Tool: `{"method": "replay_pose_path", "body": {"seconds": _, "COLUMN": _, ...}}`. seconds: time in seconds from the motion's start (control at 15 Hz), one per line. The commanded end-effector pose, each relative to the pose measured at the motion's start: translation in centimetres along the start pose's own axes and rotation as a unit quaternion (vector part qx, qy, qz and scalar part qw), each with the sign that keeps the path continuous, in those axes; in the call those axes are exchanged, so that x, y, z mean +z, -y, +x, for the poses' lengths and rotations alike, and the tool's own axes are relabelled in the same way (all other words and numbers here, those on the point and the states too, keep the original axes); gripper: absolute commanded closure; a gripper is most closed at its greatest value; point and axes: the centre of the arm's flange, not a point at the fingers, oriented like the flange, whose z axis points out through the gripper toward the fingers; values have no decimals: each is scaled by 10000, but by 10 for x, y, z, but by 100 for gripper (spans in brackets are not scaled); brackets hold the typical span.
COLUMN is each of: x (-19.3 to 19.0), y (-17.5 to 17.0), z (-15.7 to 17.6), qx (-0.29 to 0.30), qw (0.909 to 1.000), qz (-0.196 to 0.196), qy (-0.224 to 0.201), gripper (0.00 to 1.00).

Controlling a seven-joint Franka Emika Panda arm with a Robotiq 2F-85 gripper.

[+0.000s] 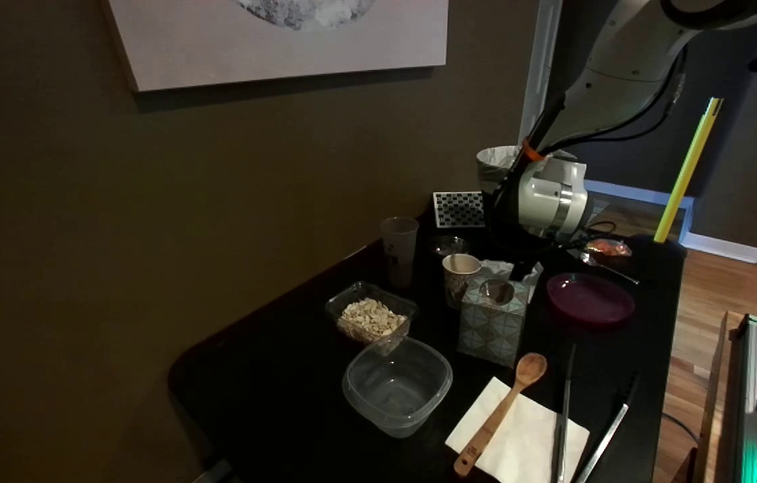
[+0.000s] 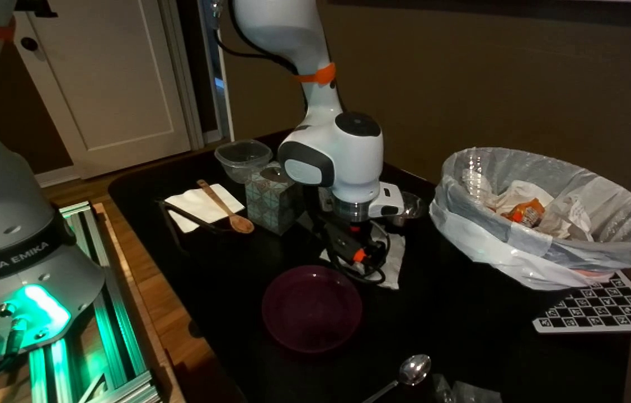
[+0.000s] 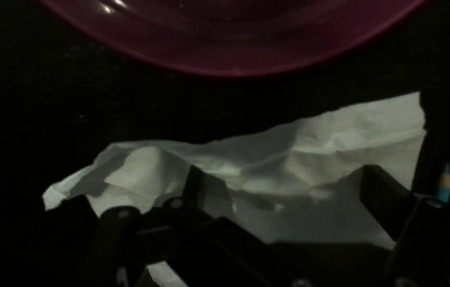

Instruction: Pick up the straw and put it into the coffee cup

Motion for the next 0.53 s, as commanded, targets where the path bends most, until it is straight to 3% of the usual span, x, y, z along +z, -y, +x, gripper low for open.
{"method": "replay_pose_path", "body": {"seconds": 0.0, "x": -4, "y": 4, "z": 0, "qx": -15, "qw": 9998, "qz": -170, "qy": -66, "gripper": 0}}
{"method": "replay_pose_path", "body": {"seconds": 0.47, "x": -36, "y": 30, "z": 16, "qx": -282, "qw": 9986, "qz": -183, "qy": -411, "gripper": 0}}
